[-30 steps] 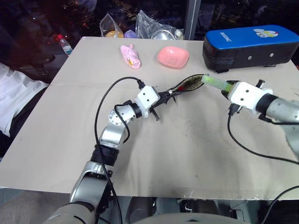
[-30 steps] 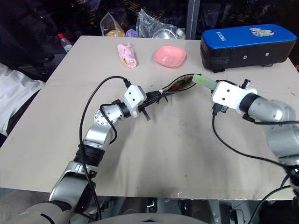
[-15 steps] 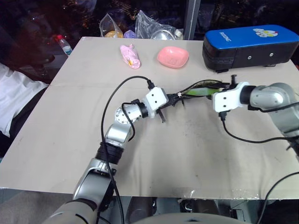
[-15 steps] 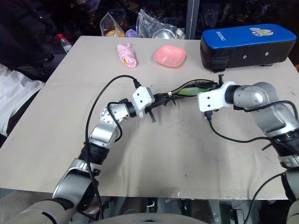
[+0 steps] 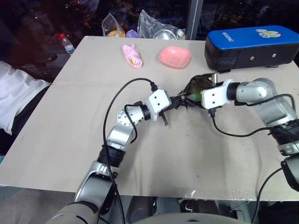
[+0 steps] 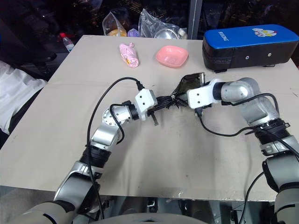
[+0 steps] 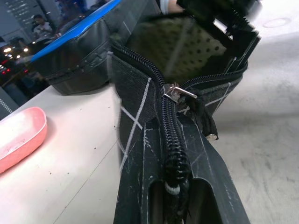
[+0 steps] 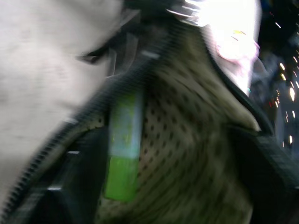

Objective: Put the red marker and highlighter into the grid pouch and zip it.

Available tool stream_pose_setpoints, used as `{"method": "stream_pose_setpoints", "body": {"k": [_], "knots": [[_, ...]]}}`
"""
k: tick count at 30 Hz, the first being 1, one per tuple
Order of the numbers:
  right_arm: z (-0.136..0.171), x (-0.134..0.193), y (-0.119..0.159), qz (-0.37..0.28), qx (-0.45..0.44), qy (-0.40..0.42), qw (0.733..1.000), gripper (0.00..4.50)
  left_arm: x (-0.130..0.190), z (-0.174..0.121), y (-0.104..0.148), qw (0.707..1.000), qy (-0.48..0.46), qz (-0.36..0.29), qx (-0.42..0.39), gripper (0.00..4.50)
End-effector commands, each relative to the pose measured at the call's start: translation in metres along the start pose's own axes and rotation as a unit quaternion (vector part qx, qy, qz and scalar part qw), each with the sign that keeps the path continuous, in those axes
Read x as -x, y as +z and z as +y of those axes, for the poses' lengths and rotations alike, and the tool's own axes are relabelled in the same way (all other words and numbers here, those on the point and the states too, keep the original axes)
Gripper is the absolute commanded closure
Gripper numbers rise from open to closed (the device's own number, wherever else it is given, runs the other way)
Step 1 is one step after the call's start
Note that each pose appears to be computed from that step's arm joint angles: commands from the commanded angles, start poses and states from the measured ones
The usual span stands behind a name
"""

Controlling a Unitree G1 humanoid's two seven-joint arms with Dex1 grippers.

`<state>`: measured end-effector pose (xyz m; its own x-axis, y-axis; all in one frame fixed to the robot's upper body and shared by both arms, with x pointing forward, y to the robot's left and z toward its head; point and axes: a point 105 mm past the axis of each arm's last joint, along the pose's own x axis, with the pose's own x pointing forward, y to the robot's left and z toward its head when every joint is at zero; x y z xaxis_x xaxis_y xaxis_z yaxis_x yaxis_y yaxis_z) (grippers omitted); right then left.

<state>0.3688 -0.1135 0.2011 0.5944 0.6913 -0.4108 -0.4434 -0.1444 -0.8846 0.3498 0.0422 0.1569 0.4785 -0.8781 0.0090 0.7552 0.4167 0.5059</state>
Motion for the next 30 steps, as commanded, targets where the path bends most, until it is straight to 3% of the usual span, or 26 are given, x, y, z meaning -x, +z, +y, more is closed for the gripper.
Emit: {"method": "stream_pose_setpoints", "body": {"k": [1,5,10,13,21,30], "knots": [[-0.033,0.048,0.007,-0.016,-0.104,-0.083,0.991,0.05,-0.002,-0.005,0.007,1.0,-0.002,-0.02,0.007,4.5],[-0.029,0.078,0.021,-0.047,-0.284,-0.101,0.952,0.05,-0.003,-0.005,0.005,1.0,-0.001,-0.021,0.02,4.5],[0.003,0.085,0.038,-0.064,-0.491,-0.063,0.867,0.05,-0.006,-0.008,0.005,0.999,-0.005,-0.029,0.041,4.5],[0.041,0.073,0.05,-0.054,-0.581,-0.012,0.812,0.05,-0.009,-0.016,0.002,0.998,-0.018,-0.029,0.051,4.5],[0.069,0.034,0.057,-0.037,-0.675,-0.023,0.736,0.05,-0.012,-0.024,0.0,0.997,-0.035,-0.025,0.057,4.5],[0.06,0.008,0.059,-0.069,-0.726,-0.043,0.683,0.05,-0.013,-0.03,-0.001,0.997,-0.047,-0.022,0.052,4.5]]}}
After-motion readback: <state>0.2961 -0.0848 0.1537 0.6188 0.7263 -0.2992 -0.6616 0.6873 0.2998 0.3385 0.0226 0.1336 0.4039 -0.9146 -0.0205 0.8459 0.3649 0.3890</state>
